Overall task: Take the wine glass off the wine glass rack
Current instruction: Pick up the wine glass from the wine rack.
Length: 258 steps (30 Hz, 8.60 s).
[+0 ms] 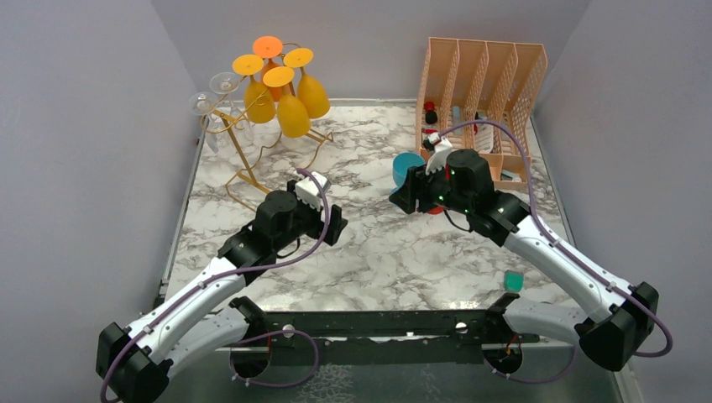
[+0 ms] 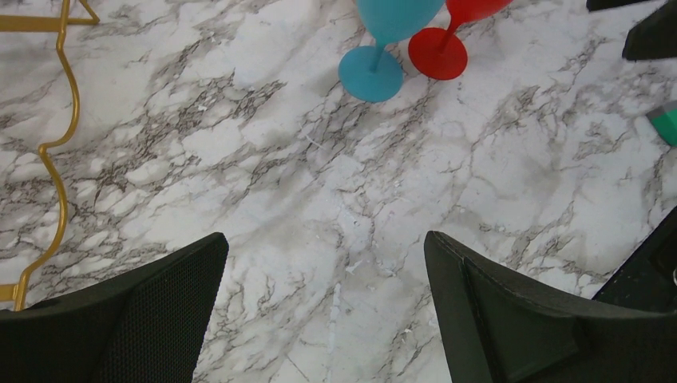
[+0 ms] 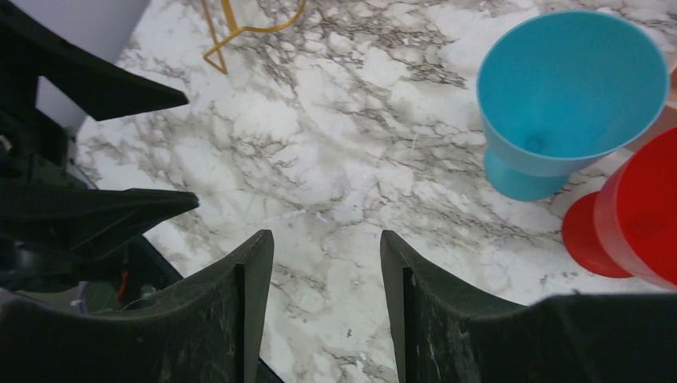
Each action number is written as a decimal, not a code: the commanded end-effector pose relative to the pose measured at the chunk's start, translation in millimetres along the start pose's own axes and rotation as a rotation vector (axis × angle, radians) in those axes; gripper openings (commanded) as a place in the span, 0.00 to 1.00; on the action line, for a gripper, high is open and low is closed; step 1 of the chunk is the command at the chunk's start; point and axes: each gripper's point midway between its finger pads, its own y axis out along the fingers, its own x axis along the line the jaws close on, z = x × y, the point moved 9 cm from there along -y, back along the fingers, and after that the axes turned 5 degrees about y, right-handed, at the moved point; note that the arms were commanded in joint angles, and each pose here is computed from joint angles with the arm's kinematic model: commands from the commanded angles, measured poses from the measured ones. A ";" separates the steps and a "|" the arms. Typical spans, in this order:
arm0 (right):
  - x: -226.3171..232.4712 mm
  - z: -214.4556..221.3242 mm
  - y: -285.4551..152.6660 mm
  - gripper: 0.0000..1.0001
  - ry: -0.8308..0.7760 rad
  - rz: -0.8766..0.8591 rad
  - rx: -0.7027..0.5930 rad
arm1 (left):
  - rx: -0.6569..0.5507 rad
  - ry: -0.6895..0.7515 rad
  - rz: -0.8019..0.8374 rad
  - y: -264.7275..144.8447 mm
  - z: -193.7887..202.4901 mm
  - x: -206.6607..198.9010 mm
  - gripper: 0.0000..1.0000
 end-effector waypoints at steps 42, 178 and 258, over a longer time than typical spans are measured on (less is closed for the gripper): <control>9.3 23.1 -27.9 0.61 0.083 -0.177 -0.101 | -0.263 -0.303 -0.176 -10.0 -237.1 171.5 0.99; 17.1 31.5 -31.1 0.63 0.057 -0.307 -0.055 | -0.430 -0.870 -0.023 32.8 -206.7 233.9 0.00; 20.4 28.9 -34.3 0.63 0.049 -0.349 -0.104 | -0.304 -0.401 0.382 -7.6 -179.0 113.7 0.00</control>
